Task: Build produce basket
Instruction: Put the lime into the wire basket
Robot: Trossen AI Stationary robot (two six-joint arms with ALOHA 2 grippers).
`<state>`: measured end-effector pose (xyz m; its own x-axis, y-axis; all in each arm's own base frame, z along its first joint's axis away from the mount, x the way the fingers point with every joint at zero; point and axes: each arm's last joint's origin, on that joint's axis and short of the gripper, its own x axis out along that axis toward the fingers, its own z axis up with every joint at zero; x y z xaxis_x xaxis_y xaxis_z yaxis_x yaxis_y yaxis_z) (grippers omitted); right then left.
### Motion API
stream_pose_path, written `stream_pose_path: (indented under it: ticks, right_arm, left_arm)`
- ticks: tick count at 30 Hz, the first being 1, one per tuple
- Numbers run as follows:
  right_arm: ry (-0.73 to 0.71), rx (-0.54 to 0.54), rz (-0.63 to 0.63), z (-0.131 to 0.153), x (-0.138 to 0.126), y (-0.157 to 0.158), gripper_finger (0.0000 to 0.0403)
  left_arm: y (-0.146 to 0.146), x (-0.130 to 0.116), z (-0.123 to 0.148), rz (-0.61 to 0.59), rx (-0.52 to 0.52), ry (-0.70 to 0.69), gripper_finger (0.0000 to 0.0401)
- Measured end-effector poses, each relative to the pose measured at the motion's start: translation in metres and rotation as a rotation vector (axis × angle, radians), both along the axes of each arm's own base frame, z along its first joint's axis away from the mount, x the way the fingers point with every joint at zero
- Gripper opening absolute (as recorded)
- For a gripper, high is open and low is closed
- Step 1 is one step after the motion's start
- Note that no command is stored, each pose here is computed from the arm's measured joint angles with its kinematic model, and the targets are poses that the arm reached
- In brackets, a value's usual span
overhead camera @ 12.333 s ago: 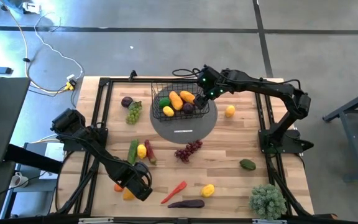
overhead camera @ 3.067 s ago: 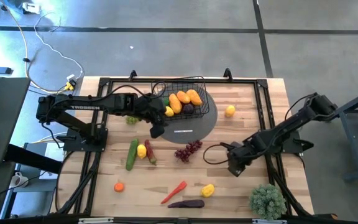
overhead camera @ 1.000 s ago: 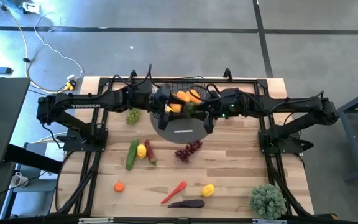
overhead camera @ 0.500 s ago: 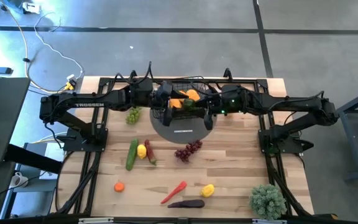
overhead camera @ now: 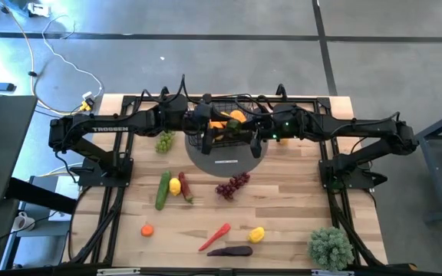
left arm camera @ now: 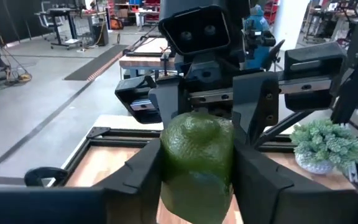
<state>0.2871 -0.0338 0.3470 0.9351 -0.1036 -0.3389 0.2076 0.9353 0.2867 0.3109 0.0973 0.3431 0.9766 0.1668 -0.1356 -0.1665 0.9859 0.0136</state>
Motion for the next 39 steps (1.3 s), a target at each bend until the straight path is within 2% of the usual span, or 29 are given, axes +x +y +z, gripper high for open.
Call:
stream_pose_path:
  ticks: [5, 12, 16, 22, 26, 31, 36, 39]
  right_arm:
    - [0.004, 0.024, -0.087, -0.001, -0.001, -0.002, 0.0169]
    - [-0.005, 0.058, -0.17, -0.001, -0.001, -0.004, 0.0251]
    - [0.015, 0.094, -0.242, -0.003, -0.003, -0.009, 0.028]
    - [0.079, 0.203, -0.34, -0.012, -0.009, -0.02, 0.0286]
    - [0.119, 0.254, -0.403, -0.016, -0.013, -0.028, 0.0286]
    - [0.151, 0.252, -0.463, -0.019, -0.018, -0.039, 0.0286]
    - [0.193, 0.261, -0.522, -0.023, -0.025, -0.052, 0.0286]
    - [0.213, 0.306, -0.586, -0.026, -0.031, -0.062, 0.0286]
  left_arm:
    - [0.001, 0.0, -0.001, 0.005, 0.048, 0.018, 0.0131]
    - [0.011, -0.005, -0.009, 0.074, 0.029, 0.105, 0.0128]
    - [0.022, -0.012, -0.018, 0.126, 0.016, 0.199, 0.0127]
    - [0.035, -0.024, -0.031, 0.17, -0.035, 0.344, 0.0127]
    - [0.042, -0.033, -0.04, 0.258, -0.052, 0.451, 0.0127]
    - [0.047, -0.041, -0.047, 0.329, -0.066, 0.549, 0.0127]
    - [0.049, -0.044, -0.052, 0.392, -0.1, 0.59, 0.0127]
    - [0.05, -0.044, -0.056, 0.422, -0.106, 0.619, 0.0127]
